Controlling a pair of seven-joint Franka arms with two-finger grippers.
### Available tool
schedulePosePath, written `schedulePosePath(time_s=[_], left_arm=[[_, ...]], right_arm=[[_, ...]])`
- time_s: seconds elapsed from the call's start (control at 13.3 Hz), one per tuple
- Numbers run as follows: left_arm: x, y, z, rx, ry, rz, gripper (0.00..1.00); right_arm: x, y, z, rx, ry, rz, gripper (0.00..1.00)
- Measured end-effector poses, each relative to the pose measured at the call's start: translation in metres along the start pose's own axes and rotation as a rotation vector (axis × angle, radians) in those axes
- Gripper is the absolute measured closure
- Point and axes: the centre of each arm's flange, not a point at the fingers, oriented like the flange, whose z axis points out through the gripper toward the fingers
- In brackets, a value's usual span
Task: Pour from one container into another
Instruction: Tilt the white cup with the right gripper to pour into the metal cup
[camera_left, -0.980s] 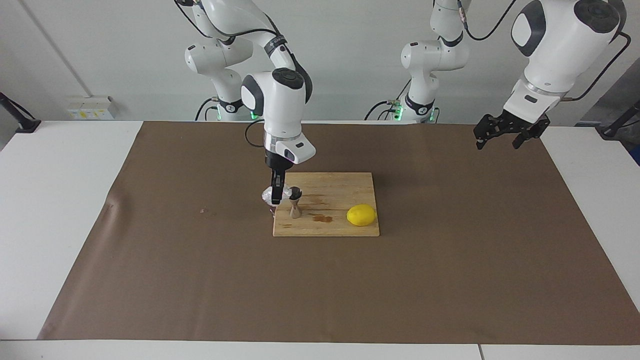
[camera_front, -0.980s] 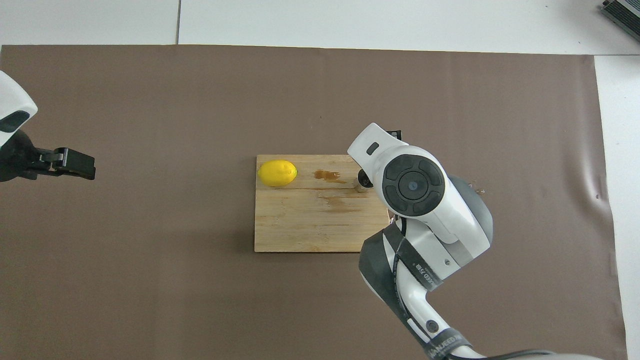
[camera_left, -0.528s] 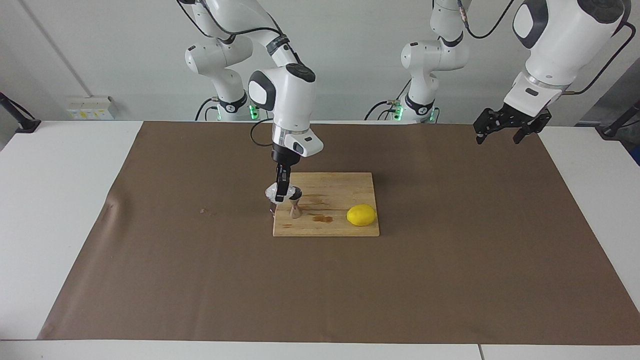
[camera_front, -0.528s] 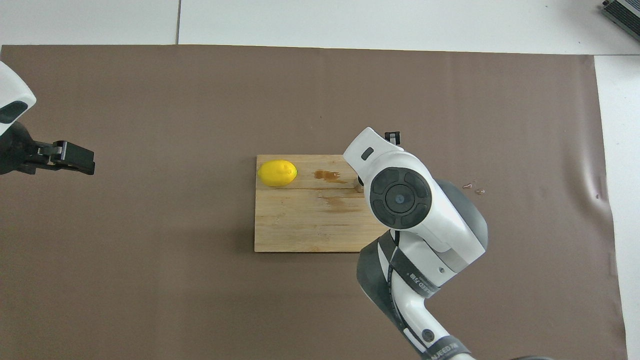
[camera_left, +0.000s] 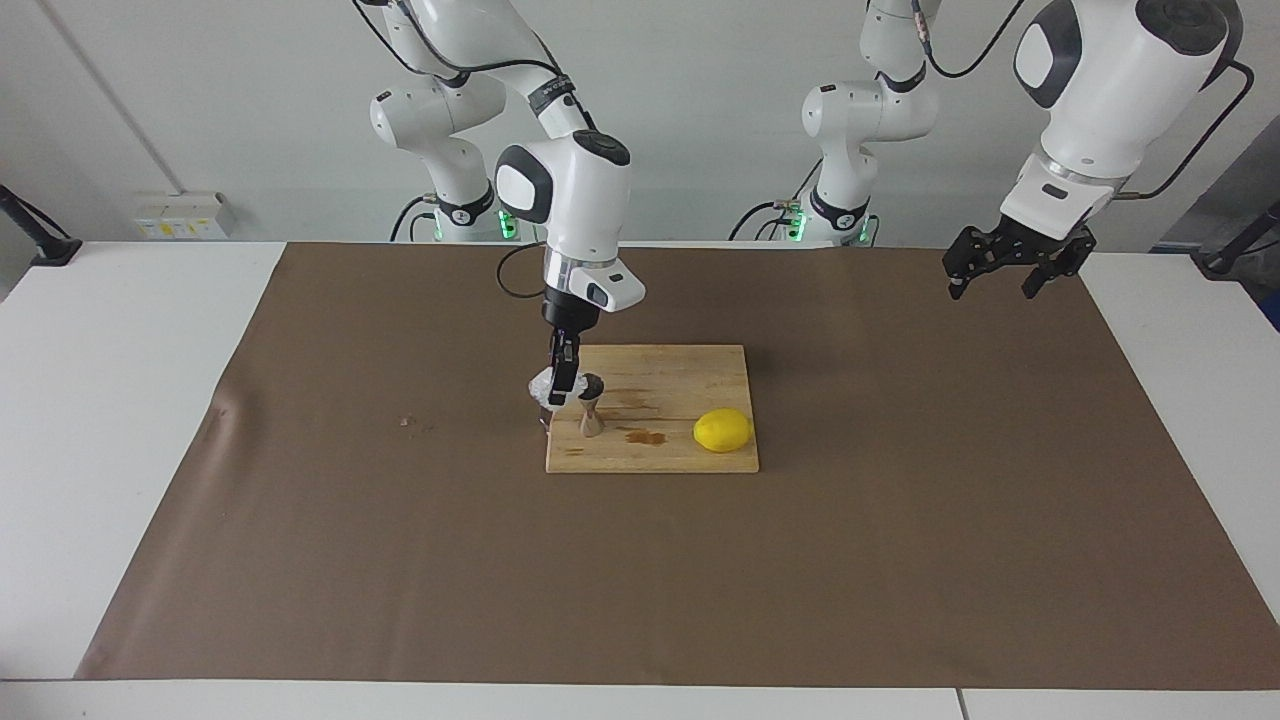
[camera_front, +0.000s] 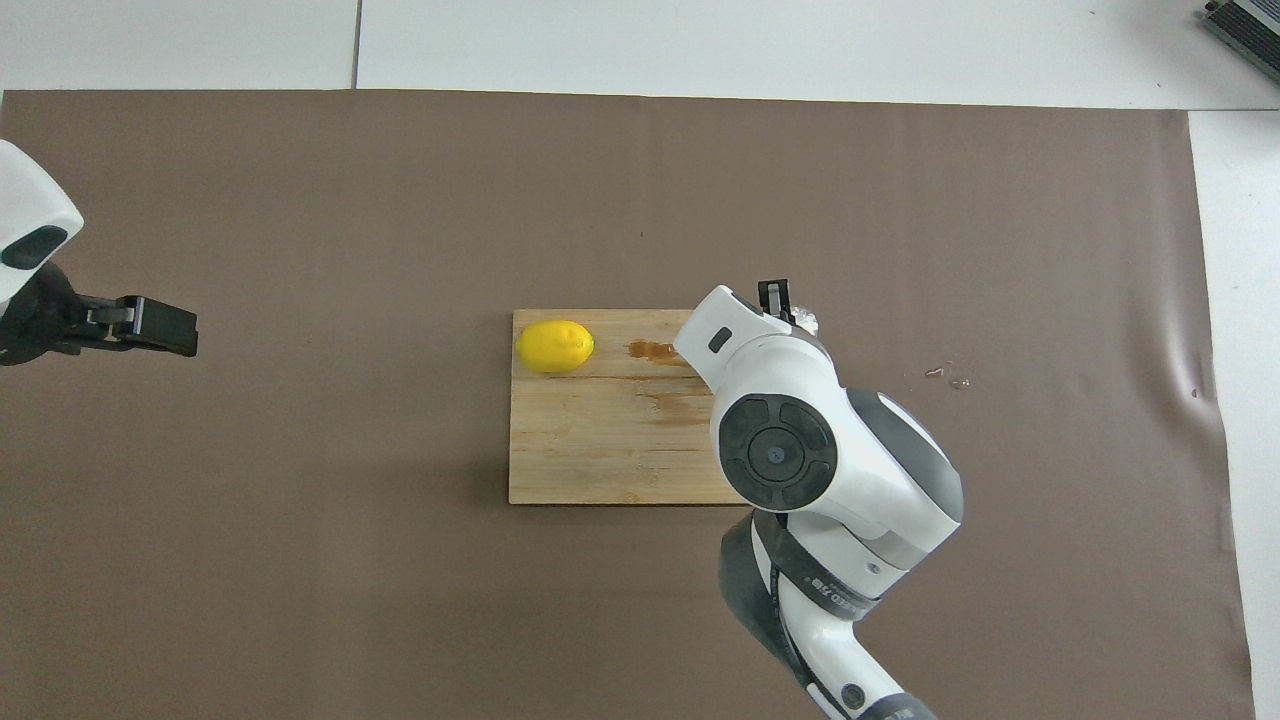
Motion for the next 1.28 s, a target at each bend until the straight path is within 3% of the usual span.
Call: schedulePosePath(time_s=[0.45, 1.28], left_arm=[[-0.001, -0.013, -0.002, 0.0, 0.003, -0.024, 0.0], [-0.001, -0.013, -0.002, 0.0, 0.003, -0.023, 0.0]], right_arm=[[0.003, -0.009, -0.003, -0.054, -0.043, -0.014, 0.48], [0.003, -0.011, -0.005, -0.074, -0.046, -0.033, 0.48]])
